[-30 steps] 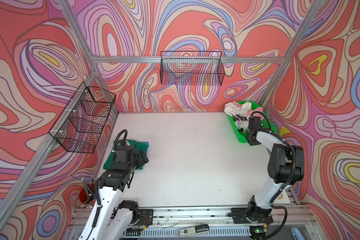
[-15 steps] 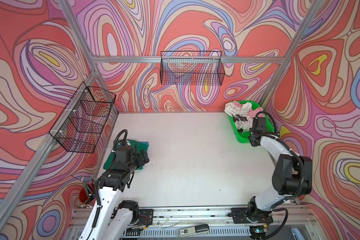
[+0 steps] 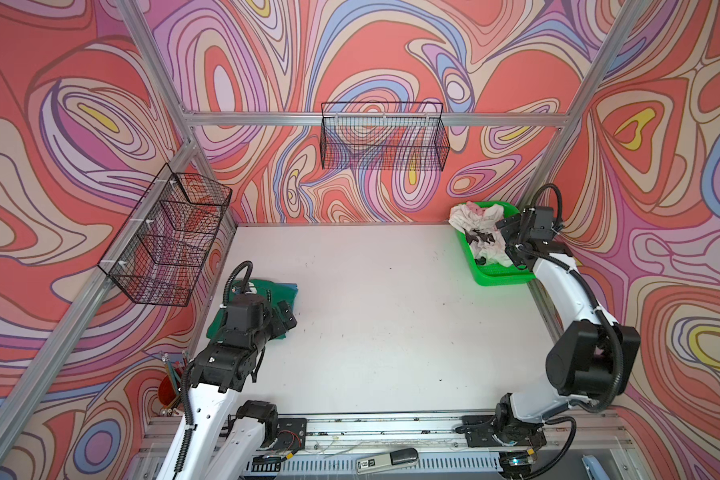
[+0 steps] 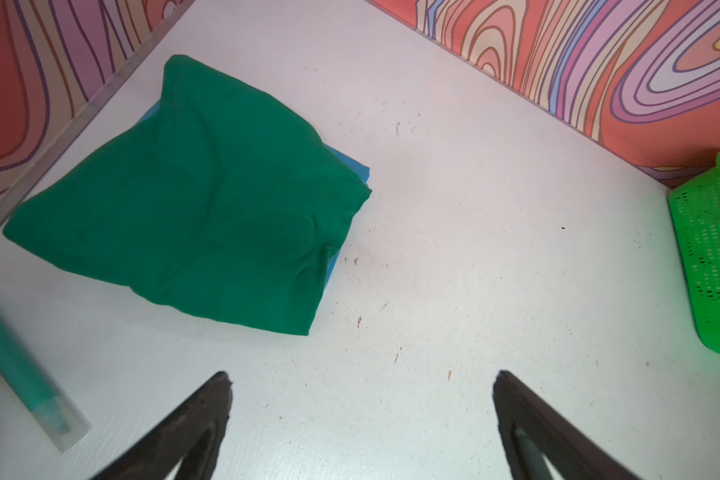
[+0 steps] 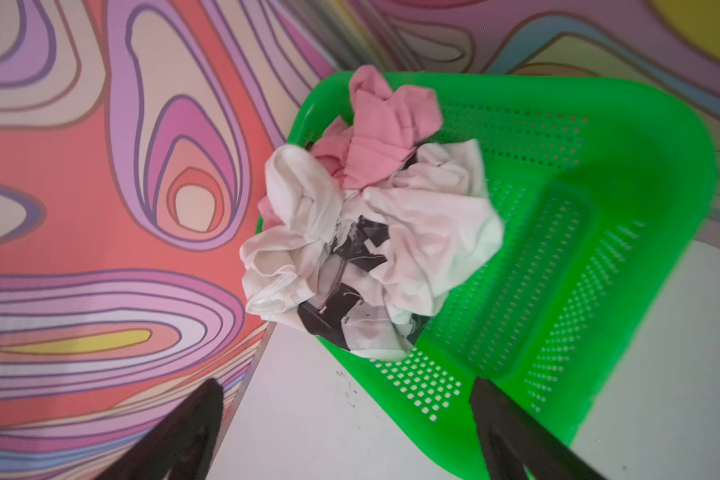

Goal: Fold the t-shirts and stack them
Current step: 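Lower the right gripper into the green basket and grasp the white t-shirt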

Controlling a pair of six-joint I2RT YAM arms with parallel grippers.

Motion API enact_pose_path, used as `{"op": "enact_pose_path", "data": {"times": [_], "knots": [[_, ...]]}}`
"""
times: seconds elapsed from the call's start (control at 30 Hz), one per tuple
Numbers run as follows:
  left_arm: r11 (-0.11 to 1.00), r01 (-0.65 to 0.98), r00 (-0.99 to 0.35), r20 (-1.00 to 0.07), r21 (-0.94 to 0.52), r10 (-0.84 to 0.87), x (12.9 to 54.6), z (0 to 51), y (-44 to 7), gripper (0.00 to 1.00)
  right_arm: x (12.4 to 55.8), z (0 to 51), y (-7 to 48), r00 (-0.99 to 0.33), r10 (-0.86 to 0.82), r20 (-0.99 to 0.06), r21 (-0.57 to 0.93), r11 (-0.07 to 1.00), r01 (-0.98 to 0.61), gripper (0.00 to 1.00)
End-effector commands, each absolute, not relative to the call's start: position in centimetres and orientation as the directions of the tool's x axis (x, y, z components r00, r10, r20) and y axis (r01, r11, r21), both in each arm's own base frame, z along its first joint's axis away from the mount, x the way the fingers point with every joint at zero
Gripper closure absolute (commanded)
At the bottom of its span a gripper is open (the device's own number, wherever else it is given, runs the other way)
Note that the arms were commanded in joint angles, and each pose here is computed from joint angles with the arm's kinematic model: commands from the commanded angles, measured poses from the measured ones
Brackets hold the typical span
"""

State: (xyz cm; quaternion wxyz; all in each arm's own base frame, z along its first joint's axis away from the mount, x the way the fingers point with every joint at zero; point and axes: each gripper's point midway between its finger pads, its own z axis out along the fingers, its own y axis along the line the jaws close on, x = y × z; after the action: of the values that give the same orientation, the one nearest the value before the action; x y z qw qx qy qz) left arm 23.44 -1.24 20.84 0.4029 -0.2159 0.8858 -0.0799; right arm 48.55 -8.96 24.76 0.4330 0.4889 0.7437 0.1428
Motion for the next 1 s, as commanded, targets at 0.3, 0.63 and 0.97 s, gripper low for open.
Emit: {"op": "enact_pose_path", "data": {"times": [0.3, 0.63, 0.97], "knots": [[0.894, -0.356, -0.596, -0.671, -0.272, -0.441, 22.5, 19.8, -0.5, 0.0, 58.2, 17.0, -9.5, -0.378, 0.752, -0.54, 0.465, 0.641, 0.61, 0.11], [0.897, -0.359, -0.631, -0.64, -0.258, -0.437, 22.8, 19.0, -0.8, 0.0, 64.1, 13.1, -11.3, -0.397, 0.676, -0.621, 0.398, 0.708, 0.583, 0.22], [0.896, -0.362, -0.639, -0.632, -0.255, -0.438, 23.0, 18.8, -0.9, 0.0, 64.9, 14.9, -11.6, -0.352, 0.65, -0.674, 0.413, 0.726, 0.55, 0.97]]}}
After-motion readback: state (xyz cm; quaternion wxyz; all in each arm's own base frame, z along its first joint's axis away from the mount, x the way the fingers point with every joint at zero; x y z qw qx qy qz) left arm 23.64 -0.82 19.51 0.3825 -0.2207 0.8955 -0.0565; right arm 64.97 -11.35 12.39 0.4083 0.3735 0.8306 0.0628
